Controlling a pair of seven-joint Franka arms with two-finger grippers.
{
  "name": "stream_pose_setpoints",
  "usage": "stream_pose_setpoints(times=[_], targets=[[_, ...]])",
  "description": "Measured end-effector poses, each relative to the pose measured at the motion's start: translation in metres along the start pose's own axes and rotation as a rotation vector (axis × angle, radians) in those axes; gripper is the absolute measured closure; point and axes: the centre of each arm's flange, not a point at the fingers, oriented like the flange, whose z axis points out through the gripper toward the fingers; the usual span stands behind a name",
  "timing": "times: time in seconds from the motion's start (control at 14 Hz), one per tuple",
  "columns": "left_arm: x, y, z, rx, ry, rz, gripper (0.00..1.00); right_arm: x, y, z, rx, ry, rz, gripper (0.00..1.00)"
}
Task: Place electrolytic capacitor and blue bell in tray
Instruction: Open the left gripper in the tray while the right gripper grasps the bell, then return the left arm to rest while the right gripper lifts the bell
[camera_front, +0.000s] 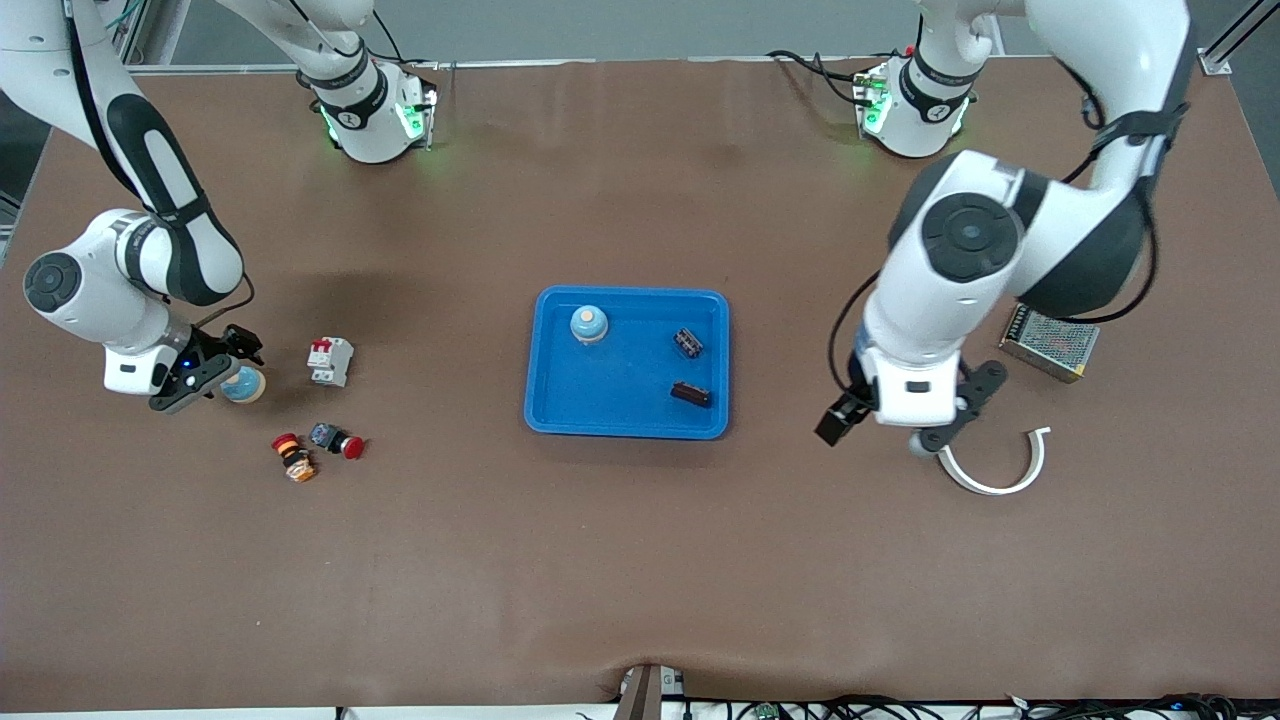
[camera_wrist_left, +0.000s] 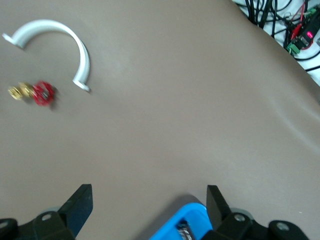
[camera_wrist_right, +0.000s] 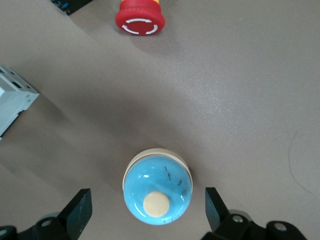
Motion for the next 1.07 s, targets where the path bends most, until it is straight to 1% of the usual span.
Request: stream_pose_setpoints(times=[0.14,0.29,0.5,0.71,0.86,1.07], targets=[[0.020,-0.017,-0.013,0.015,0.007,0.043,0.00,0.001,0.002,0.003,0.001,-0.001,0.000,0.00],[0.036,-0.034,-0.023,0.031,-0.002,0.063,0.00,0.002,0.003,0.003,-0.003,0.002,0.000,0.00],[0.062,-0.062,-0.043,0.034,-0.031,0.047,0.00,0.003,0.004,0.006,-0.003,0.001,-0.002,0.00],[0.082,-0.090,-0.066,0.038,-0.031,0.113,0.00,0.002,0.005,0.012,-0.009,0.005,-0.013,0.00],[0.091,-0.104,-0.075,0.054,-0.031,0.135,0.00,-0.002,0.007,0.016,-0.006,0.003,-0.009,0.00],[0.104,-0.122,-0.087,0.055,-0.025,0.229,0.00,-0.004,0.008,0.021,-0.002,-0.001,-0.008,0.00]])
